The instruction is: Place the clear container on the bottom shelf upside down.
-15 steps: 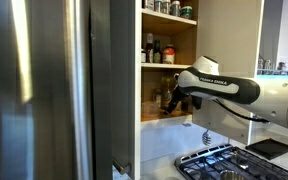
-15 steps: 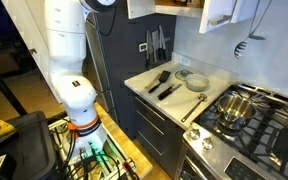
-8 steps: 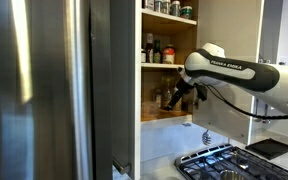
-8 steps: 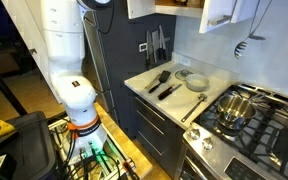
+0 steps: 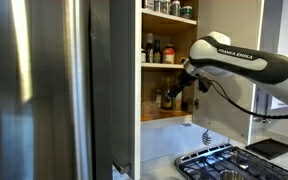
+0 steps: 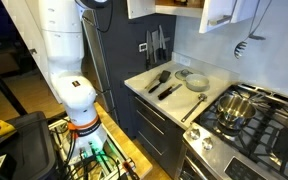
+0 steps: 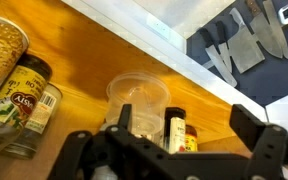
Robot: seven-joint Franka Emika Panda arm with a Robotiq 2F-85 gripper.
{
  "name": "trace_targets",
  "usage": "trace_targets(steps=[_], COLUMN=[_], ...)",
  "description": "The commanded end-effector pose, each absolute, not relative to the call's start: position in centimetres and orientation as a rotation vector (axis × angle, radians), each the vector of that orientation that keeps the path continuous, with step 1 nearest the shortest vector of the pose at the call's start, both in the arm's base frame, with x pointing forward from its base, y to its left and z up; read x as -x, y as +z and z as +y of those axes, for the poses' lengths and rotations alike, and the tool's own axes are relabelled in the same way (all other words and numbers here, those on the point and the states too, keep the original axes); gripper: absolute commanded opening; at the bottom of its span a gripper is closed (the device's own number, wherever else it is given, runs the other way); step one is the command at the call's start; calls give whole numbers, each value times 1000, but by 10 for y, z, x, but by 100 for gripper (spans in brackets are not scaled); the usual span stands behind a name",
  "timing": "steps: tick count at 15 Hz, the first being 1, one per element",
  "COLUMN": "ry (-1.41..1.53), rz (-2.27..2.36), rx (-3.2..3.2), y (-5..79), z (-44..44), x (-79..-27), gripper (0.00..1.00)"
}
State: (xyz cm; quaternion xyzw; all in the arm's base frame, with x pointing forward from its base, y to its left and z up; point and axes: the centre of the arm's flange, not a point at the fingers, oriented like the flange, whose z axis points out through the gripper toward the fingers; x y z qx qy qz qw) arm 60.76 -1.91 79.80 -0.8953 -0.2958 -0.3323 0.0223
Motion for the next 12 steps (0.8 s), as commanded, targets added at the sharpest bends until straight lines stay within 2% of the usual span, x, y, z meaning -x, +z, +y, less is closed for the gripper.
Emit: trace_targets(steps=[1,12], ry=[-1017,-1121], rz=[-818,-660], rx=[2851,2835], y=[822,856], z=[-2,38], x=[-594,-567], gripper=[100,100])
